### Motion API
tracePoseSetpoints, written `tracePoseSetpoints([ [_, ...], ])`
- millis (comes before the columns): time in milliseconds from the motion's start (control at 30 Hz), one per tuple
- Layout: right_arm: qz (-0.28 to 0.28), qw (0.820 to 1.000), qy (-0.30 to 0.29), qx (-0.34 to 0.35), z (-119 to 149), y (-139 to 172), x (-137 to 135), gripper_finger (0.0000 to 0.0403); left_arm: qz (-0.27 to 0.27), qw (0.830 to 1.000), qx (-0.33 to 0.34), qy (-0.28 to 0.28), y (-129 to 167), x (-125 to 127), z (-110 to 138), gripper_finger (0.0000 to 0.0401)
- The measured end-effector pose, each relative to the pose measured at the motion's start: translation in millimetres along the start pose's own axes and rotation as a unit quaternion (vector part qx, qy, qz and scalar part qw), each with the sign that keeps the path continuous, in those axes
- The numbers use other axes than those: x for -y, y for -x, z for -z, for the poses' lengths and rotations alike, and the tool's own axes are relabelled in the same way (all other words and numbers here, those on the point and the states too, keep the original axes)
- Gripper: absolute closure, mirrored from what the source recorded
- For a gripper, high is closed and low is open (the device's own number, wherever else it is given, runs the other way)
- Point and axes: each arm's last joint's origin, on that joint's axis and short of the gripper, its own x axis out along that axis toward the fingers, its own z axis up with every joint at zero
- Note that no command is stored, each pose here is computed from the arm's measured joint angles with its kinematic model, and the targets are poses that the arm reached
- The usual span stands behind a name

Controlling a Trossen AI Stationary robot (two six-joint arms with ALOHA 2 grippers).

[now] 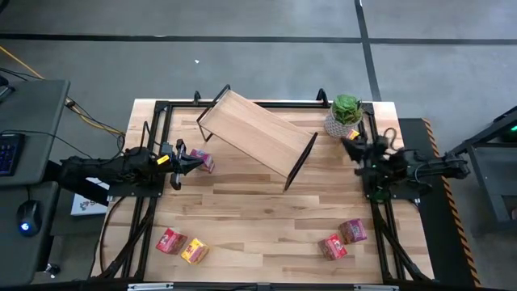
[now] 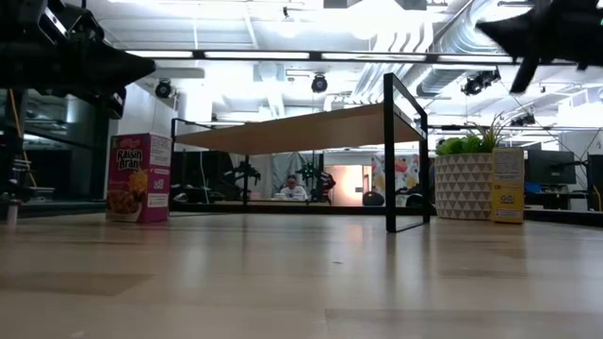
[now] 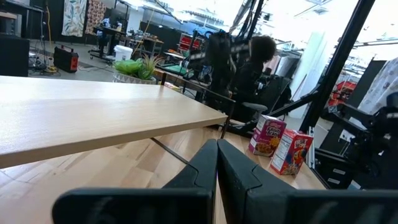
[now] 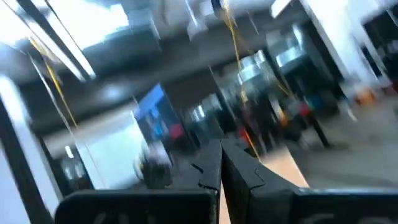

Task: Stack cereal on shelf
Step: Put the top right yellow cereal box on the shelf

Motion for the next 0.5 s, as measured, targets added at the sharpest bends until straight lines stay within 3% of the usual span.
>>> tracePoseSetpoints([
  [100, -0.028, 0.999, -0.003, 0.039, -8, -4, -5, 0.0402, 0.0, 1.0, 0.0, 0.0, 0, 0, 0, 0.0398],
  [233, 0.026, 0.999, 0.02, 0.001, -10, -19, -11, 0.0376, 0.0, 1.0, 0.0, 0.0, 0, 0, 0, 0.0398],
  [367, 0.107, 0.99, 0.059, -0.065, -13, -43, -21, 0.0307, 0.0, 1.0, 0.0, 0.0, 0, 0, 0, 0.0398],
  [500, 0.226, 0.952, 0.137, -0.152, -23, -65, -30, 0.0212, 0.0, 1.0, 0.0, 0.0, 0, 0, 0, 0.0398],
])
